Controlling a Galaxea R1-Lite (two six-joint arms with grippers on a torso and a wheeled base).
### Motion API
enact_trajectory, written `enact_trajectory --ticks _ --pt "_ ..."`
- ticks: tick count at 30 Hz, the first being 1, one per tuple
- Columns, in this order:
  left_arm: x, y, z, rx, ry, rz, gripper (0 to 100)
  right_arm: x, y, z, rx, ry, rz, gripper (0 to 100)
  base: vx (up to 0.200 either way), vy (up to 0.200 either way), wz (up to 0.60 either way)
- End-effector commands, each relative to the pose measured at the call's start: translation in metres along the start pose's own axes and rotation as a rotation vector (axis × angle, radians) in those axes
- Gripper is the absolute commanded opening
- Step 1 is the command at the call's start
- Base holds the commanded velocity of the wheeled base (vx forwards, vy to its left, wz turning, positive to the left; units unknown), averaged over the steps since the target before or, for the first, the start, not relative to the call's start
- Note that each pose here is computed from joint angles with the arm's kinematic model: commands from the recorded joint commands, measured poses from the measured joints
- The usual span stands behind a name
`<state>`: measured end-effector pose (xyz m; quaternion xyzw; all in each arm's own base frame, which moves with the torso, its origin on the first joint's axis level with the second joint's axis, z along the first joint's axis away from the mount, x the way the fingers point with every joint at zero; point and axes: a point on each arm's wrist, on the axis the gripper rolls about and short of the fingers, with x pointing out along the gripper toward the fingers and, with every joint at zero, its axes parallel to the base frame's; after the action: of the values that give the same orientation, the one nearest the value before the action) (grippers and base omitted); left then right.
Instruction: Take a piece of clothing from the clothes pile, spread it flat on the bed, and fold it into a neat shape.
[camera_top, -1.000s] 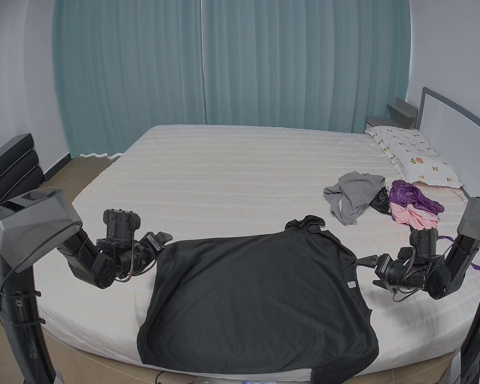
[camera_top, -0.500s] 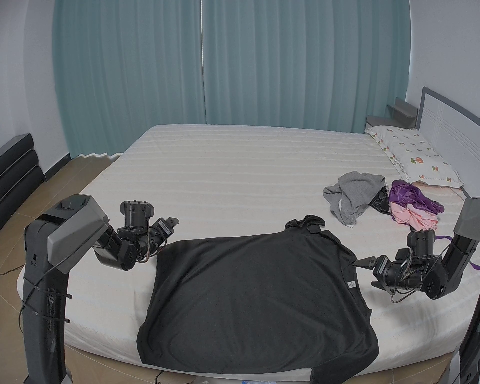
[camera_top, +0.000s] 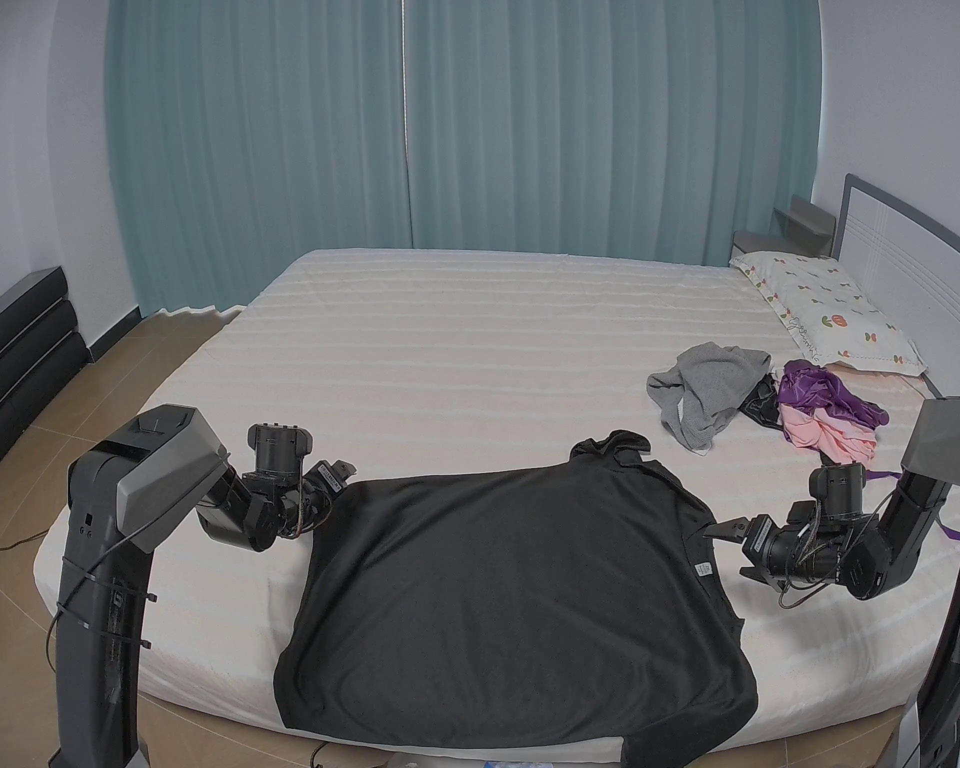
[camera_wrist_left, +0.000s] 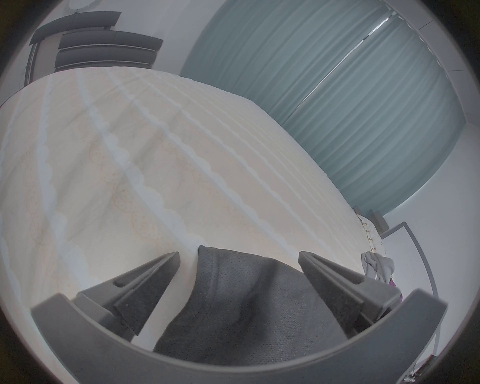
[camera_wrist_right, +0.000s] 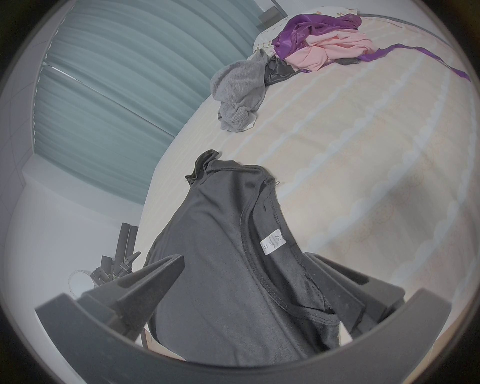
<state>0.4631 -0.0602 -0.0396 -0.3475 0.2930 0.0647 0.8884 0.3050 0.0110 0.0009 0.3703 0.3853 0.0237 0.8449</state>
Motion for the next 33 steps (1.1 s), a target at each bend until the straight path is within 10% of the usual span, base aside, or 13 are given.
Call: enact_trajectory --ticks 1,19,33 --pt "0.003 0.0 -0.001 0.001 0.001 -0.001 0 0.001 0.0 -0.001 0.0 0.004 -0.001 100 0.0 0.0 0.0" --pt "0.008 -0.012 0.027 -0.117 -0.232 -0.044 0 0.005 0.007 0.007 -0.033 -0.083 0.044 100 0.0 0.0 0.0" --pt "0.005 -0.017 0.034 -0.086 -0.239 -0.057 0 0.055 0.039 0.052 -0.167 -0.174 0.03 100 0.0 0.0 0.0"
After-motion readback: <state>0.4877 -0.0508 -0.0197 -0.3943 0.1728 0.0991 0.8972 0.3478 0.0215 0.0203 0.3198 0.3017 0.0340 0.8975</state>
